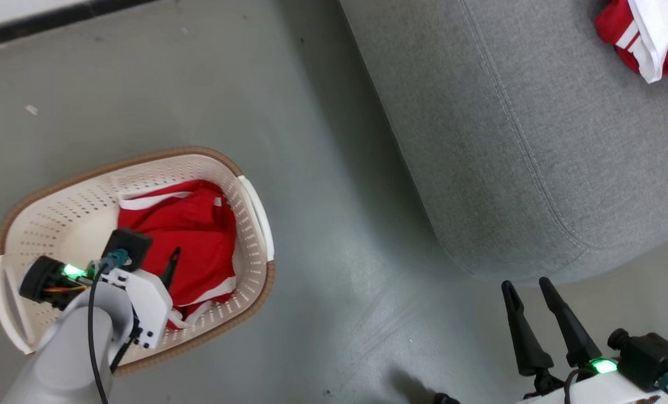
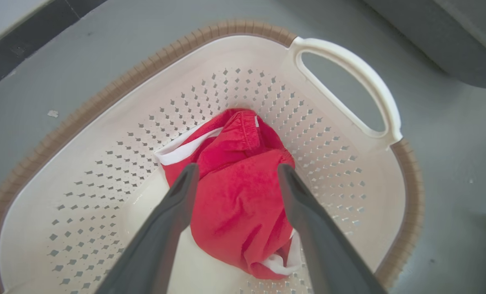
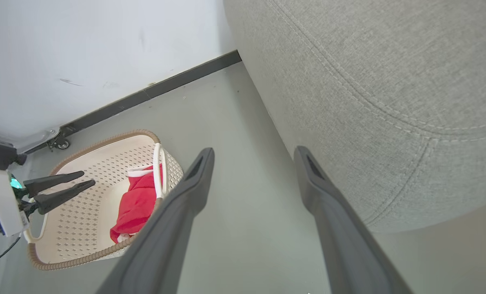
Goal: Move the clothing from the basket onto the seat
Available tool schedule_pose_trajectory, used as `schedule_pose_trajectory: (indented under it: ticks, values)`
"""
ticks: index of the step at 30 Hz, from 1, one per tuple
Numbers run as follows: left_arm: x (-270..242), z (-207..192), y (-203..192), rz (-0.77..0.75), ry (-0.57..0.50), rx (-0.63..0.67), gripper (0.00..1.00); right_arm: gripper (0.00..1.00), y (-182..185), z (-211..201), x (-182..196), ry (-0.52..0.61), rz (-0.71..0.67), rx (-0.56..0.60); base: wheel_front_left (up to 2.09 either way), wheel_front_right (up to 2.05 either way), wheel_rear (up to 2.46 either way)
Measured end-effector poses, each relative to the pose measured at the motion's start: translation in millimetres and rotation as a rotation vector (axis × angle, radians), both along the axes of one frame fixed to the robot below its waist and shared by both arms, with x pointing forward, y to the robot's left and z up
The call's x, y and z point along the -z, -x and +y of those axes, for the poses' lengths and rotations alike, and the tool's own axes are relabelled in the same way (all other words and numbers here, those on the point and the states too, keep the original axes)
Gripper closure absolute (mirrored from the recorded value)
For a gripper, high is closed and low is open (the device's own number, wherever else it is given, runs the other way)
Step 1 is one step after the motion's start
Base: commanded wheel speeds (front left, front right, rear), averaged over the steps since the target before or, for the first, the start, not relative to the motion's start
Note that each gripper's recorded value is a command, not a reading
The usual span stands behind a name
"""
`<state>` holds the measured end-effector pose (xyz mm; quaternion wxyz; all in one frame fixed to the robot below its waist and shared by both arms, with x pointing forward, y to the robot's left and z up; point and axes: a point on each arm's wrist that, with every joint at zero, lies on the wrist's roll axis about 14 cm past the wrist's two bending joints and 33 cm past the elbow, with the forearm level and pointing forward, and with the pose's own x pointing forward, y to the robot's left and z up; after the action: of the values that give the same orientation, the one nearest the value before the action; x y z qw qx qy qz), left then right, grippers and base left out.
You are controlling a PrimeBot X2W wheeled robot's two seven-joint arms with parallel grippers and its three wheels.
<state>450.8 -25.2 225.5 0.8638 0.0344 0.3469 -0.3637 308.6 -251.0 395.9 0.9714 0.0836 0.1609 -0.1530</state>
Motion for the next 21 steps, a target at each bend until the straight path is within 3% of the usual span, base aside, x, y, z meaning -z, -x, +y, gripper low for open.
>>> schedule_pose_trajectory:
  ticks: [12,21]
  values:
    - [51.8,-9.8,-6.6,0.044,-0.116,0.153,0.00,0.00,-15.1,-4.0,15.8,-0.015,0.032,0.019,0.00,0.00,0.00]
    - [90.9,-25.8,24.8,0.159,-0.176,0.269,0.00,0.00,-19.6,-11.7,28.2,-0.026,0.060,0.051,0.00,0.00,0.00]
